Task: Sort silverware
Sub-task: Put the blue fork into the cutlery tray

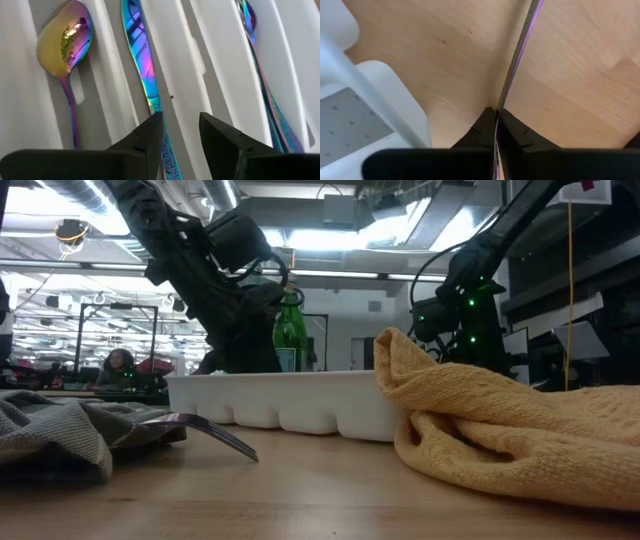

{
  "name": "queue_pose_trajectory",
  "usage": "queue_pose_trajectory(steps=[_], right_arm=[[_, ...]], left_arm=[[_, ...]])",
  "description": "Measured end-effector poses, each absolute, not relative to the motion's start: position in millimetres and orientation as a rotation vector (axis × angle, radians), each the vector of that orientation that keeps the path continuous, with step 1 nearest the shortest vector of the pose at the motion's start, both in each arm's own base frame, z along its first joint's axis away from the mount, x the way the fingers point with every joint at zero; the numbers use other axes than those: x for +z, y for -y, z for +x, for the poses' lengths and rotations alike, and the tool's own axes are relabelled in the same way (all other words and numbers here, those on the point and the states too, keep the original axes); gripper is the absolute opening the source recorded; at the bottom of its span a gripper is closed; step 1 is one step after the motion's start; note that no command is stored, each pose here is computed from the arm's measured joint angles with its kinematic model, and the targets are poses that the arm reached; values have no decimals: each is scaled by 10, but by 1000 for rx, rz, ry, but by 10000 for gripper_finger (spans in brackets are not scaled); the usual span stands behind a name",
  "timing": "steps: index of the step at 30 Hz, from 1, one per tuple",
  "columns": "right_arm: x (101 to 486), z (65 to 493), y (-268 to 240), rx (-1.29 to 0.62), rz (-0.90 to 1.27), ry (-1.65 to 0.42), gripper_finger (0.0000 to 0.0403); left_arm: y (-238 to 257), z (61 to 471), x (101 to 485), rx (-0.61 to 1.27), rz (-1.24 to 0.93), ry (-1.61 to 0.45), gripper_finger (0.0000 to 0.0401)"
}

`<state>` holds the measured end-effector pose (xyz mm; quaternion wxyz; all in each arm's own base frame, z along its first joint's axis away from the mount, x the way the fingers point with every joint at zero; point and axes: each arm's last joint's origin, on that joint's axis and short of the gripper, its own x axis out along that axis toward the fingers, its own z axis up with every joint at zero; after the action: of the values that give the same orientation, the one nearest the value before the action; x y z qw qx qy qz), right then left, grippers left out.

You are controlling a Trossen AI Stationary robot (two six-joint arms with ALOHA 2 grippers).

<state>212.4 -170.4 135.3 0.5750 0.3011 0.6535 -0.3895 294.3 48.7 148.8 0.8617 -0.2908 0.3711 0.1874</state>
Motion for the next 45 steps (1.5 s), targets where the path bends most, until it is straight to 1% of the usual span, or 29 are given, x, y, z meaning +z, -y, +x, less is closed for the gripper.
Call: queue_pose_trajectory(steps=[3,6,9,12,16,20,25,29,33,38,45], right_arm=[[1371,2128,1707,-907,703,-1535,12],[1429,2104,1692,-880,680,-1603,8],[1600,2141,1724,-858,642,-1581,6],[1747,2130,1717,-851,612,-1610,6],[2030,2152,1735,-817,567,-1562,5],[2310,2232,1698,-721,518,-1474,4],[2604,2443,1535,-518,409,-1383,4],[2781,2667,1337,-358,245,-1307,4],[2858,2889,1076,-153,38,-1215,5],[2871,3093,725,81,-251,-1133,7],[2872,3213,300,365,-632,-1033,8]], left_arm=[[-480,2938,1524,368,-620,-771,117],[-475,2925,1591,357,-622,-750,117],[-474,2910,1671,345,-612,-722,117],[-470,2889,1755,333,-599,-694,117],[-463,2852,1873,318,-589,-655,117],[-427,2793,2019,271,-577,-623,117],[-342,2631,2162,224,-608,-667,117],[-246,2461,2248,221,-643,-732,117],[-155,2313,2313,221,-666,-784,117],[-57,2188,2348,213,-678,-842,117],[37,2147,2338,188,-662,-887,117]])
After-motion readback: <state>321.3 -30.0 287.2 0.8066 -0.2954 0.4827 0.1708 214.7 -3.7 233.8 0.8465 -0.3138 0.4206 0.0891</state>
